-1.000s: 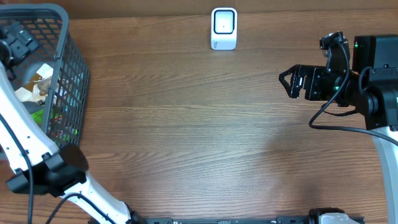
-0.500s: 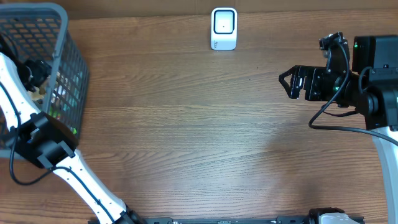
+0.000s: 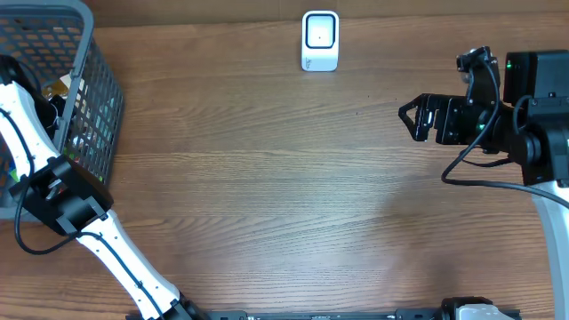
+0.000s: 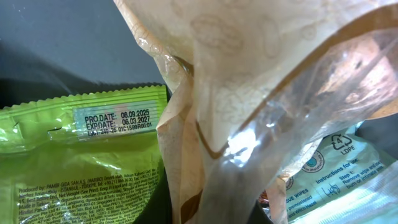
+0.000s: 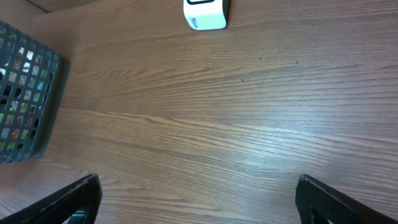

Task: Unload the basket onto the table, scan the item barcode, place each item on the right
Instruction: 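Reach into the basket and grasp the clear-and-beige snack bag with the left gripper, then carry the beige bag out and drop it on the table centre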

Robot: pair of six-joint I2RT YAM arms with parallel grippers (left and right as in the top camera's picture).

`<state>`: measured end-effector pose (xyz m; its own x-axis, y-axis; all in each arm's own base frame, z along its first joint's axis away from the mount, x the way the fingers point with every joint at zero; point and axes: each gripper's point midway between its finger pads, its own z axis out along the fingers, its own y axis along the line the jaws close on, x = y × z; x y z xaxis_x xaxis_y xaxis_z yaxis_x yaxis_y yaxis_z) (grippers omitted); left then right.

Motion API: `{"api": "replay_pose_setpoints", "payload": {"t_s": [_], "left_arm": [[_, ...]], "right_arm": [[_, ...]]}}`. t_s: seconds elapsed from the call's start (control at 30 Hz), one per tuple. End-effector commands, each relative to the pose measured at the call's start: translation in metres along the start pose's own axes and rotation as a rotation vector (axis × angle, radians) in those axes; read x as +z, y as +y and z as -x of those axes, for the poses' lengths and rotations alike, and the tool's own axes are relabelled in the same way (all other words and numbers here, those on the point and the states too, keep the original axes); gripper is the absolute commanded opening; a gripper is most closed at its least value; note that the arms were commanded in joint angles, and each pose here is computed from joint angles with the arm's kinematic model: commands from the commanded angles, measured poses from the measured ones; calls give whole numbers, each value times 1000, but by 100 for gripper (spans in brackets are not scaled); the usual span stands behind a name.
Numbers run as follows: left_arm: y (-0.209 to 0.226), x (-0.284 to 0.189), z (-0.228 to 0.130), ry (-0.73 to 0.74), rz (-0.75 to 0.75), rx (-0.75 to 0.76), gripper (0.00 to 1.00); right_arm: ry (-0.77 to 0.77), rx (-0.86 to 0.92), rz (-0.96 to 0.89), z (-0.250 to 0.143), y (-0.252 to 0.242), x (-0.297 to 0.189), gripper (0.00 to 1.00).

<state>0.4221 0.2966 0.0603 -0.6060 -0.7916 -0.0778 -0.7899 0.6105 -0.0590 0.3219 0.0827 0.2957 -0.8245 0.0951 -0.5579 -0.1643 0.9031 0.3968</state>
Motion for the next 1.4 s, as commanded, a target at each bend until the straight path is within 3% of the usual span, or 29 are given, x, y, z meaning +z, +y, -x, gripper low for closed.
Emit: {"api": "replay_pose_setpoints", "payload": {"t_s": [0.0, 0.27, 0.5, 0.63, 0.8, 0.87, 0.93, 1.13, 1.37], "left_arm": [[-7, -61, 0, -96, -43, 22, 4], [5, -231, -16, -444, -65, 9, 4], [-14, -297, -66, -523, -153, 72, 4], [-63, -310, -107, -498, -232, 250, 4], [-168, -285, -197, -328, -338, 637, 4], [-218, -247, -248, -192, -335, 803, 4], [-241, -205, -281, -65, -282, 888, 4], [-259, -86, -351, 226, -78, 987, 4], [-258, -52, -371, 280, -30, 995, 4]], "right_arm": [[-22, -8, -2, 6, 4, -6, 100], [-18, -7, -3, 5, 3, -6, 100], [-19, -7, -2, 5, 3, -6, 100], [-19, -7, -3, 5, 3, -6, 100], [-19, -7, -3, 5, 3, -6, 100], [-19, -7, -3, 5, 3, -6, 100], [-19, -7, -3, 5, 3, -6, 100], [-19, -7, -3, 5, 3, -6, 100], [-20, -8, -3, 5, 3, -6, 100]]}}
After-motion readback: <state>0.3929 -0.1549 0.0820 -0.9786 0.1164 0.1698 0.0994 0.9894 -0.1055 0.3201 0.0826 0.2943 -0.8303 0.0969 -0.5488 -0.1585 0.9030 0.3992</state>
